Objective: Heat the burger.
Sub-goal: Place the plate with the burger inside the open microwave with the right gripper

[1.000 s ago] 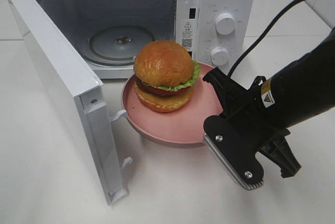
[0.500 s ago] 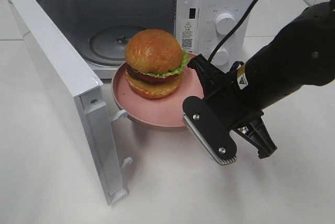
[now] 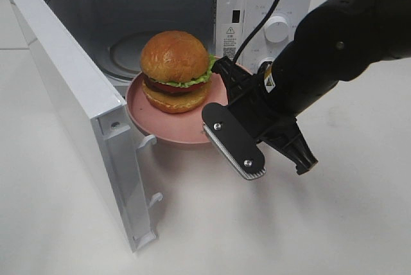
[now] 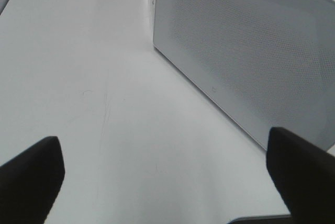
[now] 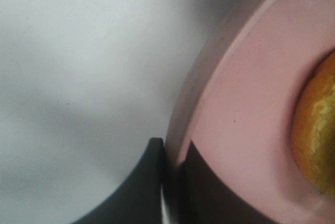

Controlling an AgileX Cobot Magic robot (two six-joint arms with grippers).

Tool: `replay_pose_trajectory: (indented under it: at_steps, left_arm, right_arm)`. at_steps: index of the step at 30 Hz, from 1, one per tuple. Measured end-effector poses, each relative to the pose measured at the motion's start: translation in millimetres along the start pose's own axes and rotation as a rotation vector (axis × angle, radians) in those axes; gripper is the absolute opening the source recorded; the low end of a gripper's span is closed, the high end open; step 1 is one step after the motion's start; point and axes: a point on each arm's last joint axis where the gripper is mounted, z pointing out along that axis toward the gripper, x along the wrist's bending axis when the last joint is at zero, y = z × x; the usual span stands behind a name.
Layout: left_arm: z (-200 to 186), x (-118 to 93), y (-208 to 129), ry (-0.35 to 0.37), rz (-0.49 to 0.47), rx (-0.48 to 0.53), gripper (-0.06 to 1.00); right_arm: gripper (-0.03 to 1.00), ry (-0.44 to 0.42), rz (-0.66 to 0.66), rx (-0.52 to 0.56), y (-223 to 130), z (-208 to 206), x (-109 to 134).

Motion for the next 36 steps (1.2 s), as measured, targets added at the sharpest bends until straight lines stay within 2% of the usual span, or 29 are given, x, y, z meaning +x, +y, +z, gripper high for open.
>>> replay_pose_trajectory:
  at_steps: [14, 36]
  left_arm:
    - [0.0, 0.0, 0.0, 0.0, 0.0, 0.0, 0.99]
    - [0.0, 0.0, 0.0, 0.0, 0.0, 0.0, 0.99]
  right_arm:
    - [0.03, 0.043, -0.008, -0.005, 0.1, 10.1, -32.2]
    - [0.03, 0.018, 0.049, 0.008, -1.0, 34.4, -85.5]
